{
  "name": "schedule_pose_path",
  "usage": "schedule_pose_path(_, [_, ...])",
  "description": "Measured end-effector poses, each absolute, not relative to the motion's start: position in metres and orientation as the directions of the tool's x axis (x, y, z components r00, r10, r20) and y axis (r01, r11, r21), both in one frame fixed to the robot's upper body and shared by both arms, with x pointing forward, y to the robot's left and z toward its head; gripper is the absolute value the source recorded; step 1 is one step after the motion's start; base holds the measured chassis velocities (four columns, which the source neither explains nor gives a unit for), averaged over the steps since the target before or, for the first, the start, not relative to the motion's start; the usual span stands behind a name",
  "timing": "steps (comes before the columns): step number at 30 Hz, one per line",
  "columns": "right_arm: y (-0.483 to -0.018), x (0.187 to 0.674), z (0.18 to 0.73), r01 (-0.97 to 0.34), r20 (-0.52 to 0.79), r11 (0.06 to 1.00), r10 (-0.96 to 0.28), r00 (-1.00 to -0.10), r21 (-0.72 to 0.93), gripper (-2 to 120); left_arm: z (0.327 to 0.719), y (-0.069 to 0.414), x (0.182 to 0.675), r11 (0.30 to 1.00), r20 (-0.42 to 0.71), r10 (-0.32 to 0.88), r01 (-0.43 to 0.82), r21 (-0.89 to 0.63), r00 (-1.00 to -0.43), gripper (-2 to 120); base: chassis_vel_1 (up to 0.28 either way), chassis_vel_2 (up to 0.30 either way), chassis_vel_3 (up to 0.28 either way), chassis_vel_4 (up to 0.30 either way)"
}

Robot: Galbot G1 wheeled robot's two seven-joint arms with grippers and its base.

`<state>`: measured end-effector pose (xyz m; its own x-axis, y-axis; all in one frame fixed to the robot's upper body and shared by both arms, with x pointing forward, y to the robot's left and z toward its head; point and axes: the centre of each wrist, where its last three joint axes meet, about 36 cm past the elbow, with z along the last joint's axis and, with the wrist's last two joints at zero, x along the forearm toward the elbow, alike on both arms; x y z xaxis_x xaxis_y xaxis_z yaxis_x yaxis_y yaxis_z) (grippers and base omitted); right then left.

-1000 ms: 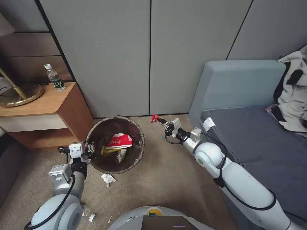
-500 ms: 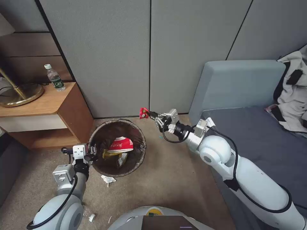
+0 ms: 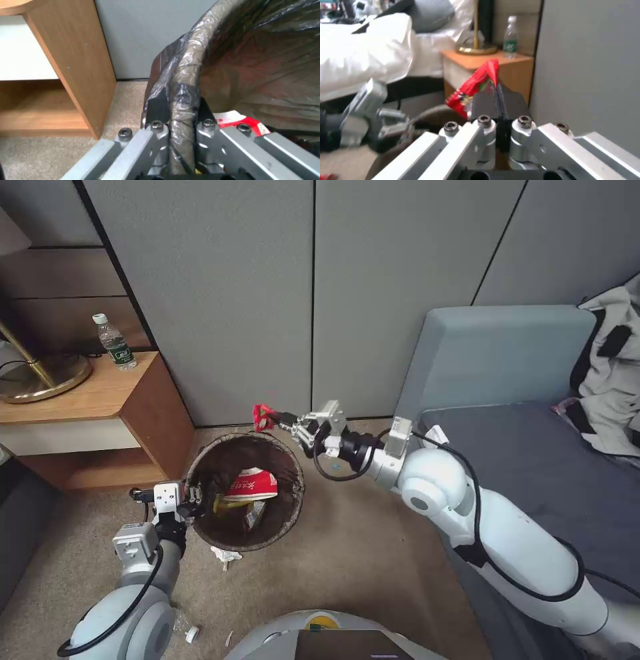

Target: Pick up the trash bin, then pick up the garbage from the floor and place it into the trash bin.

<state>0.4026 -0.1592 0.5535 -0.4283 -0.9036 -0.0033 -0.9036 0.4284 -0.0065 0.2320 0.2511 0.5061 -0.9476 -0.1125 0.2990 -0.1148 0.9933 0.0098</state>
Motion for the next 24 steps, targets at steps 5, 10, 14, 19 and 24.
schedule_pose_path(5, [-0.149, 0.392, 0.534, -0.921, 0.054, 0.388, -0.921, -0.387, 0.018, 0, 0.507, 0.253, 0.233, 0.994, 0.295, -0.112, -0.113, 0.013, -0.949, 3, 0.0, 0.0, 0.0, 0.0])
schedule_pose_path(10, [-0.143, 0.385, 0.524, -0.934, 0.09, 0.355, -0.932, -0.352, 0.025, 0, 0.507, 0.253, 0.234, 0.994, 0.294, -0.11, -0.111, 0.013, -0.95, 3, 0.0, 0.0, 0.0, 0.0])
schedule_pose_path(14, [-0.137, 0.381, 0.515, -0.942, 0.119, 0.334, -0.937, -0.329, 0.023, 0, 0.507, 0.253, 0.234, 0.994, 0.292, -0.108, -0.109, 0.012, -0.95, 3, 0.0, 0.0, 0.0, 0.0])
schedule_pose_path(19, [-0.132, 0.382, 0.507, -0.944, 0.141, 0.331, -0.935, -0.325, 0.017, 0, 0.507, 0.253, 0.235, 0.994, 0.29, -0.107, -0.108, 0.012, -0.951, 3, 0.0, 0.0, 0.0, 0.0])
schedule_pose_path(24, [-0.126, 0.386, 0.498, -0.943, 0.159, 0.332, -0.932, -0.327, 0.008, 0, 0.508, 0.253, 0.235, 0.994, 0.287, -0.105, -0.106, 0.011, -0.952, 3, 0.0, 0.0, 0.0, 0.0])
